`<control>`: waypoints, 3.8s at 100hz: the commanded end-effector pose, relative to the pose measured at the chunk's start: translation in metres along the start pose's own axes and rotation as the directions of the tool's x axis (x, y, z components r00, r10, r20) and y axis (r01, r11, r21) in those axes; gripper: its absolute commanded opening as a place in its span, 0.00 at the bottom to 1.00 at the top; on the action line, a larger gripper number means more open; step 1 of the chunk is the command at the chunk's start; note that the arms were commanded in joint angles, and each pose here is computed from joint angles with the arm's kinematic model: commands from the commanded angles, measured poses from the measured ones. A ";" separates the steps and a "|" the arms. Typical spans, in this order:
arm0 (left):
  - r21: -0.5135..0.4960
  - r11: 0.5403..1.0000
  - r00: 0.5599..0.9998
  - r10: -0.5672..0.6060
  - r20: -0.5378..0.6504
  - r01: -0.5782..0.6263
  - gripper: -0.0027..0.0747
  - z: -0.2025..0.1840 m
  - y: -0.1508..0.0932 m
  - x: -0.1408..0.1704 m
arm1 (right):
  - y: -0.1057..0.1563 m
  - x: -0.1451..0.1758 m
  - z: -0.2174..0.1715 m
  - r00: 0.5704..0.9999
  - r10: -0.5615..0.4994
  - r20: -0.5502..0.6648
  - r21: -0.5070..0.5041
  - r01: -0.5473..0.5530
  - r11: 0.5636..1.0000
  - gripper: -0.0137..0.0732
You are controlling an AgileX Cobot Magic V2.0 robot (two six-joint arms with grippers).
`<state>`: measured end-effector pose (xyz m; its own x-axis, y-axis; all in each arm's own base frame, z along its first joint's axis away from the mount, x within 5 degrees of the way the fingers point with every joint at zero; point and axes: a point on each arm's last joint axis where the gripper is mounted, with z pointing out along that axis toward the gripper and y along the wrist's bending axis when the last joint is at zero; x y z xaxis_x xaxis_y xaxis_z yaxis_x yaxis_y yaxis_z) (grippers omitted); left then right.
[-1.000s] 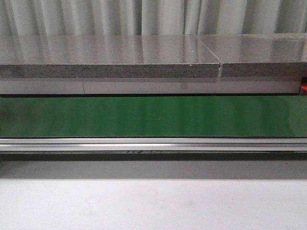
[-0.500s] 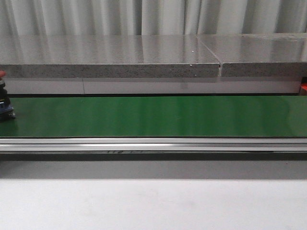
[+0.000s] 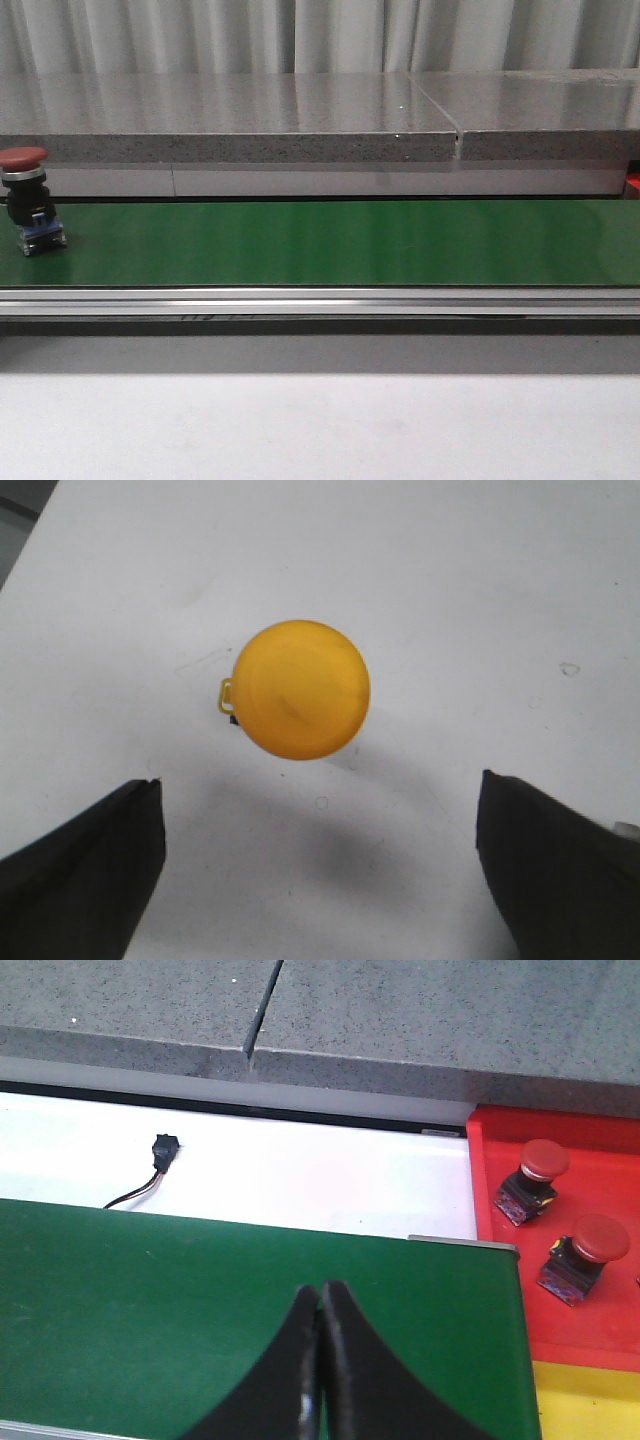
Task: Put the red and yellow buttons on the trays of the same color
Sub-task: 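Lower the left gripper onto the yellow button and grasp it, then carry the yellow button onto the belt and open the left gripper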
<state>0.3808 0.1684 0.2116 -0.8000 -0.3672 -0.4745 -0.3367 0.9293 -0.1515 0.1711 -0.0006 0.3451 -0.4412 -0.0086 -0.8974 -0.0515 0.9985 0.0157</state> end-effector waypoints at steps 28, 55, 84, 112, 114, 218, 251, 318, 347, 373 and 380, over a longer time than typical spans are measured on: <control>-0.013 1.000 0.991 -0.003 0.132 0.005 0.84 -0.004 0.002 -0.032 | -0.001 -0.014 -0.007 0.995 -0.008 0.100 0.014 0.006 1.000 0.08; -0.015 1.000 0.990 0.000 0.143 0.002 0.83 0.004 0.004 -0.040 | -0.001 -0.014 -0.007 0.995 -0.008 0.100 0.014 0.006 1.000 0.08; -0.014 1.000 0.990 0.001 0.142 0.001 0.52 0.004 0.004 -0.040 | -0.001 -0.014 -0.007 0.995 -0.008 0.100 0.014 0.006 1.000 0.08; 0.001 1.000 0.995 -0.002 0.101 0.002 0.18 0.002 0.002 -0.037 | -0.001 -0.014 -0.007 0.995 -0.008 0.100 0.014 0.006 1.000 0.08; 0.002 1.000 0.995 -0.001 0.101 0.000 0.18 0.001 0.002 -0.038 | -0.001 -0.014 -0.007 0.995 -0.008 0.100 0.014 0.006 1.000 0.08; 0.153 0.968 0.963 0.163 0.214 -0.197 0.16 -0.164 -0.097 0.021 | -0.001 -0.014 -0.007 0.995 -0.008 0.100 0.014 0.006 1.000 0.08; 0.164 0.956 0.967 0.225 0.123 -0.243 0.16 -0.125 -0.111 0.056 | -0.001 -0.014 -0.007 0.995 -0.008 0.100 0.014 0.006 1.000 0.08; 0.118 0.955 0.960 0.262 0.099 -0.273 0.54 -0.112 -0.104 0.067 | -0.001 -0.014 -0.007 0.995 -0.008 0.100 0.014 0.006 1.000 0.08; 0.120 0.955 0.960 0.259 0.103 -0.270 0.77 -0.112 -0.104 0.067 | -0.001 -0.014 -0.007 0.995 -0.008 0.100 0.014 0.006 1.000 0.08; 0.112 0.956 0.954 0.250 0.164 -0.270 0.77 -0.118 -0.106 0.057 | -0.001 -0.014 -0.007 0.995 -0.008 0.100 0.014 0.006 1.000 0.08; 0.120 0.957 0.952 0.240 0.192 -0.266 0.77 -0.123 -0.109 0.051 | -0.001 -0.014 -0.007 0.995 -0.008 0.100 0.014 0.006 1.000 0.08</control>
<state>0.3113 0.0462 0.2778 -0.8385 -0.1086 -0.5340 -0.0541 0.9917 -0.1167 0.1711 -0.0006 0.3451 -0.4412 -0.0086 -0.8974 -0.0515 0.9985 0.0157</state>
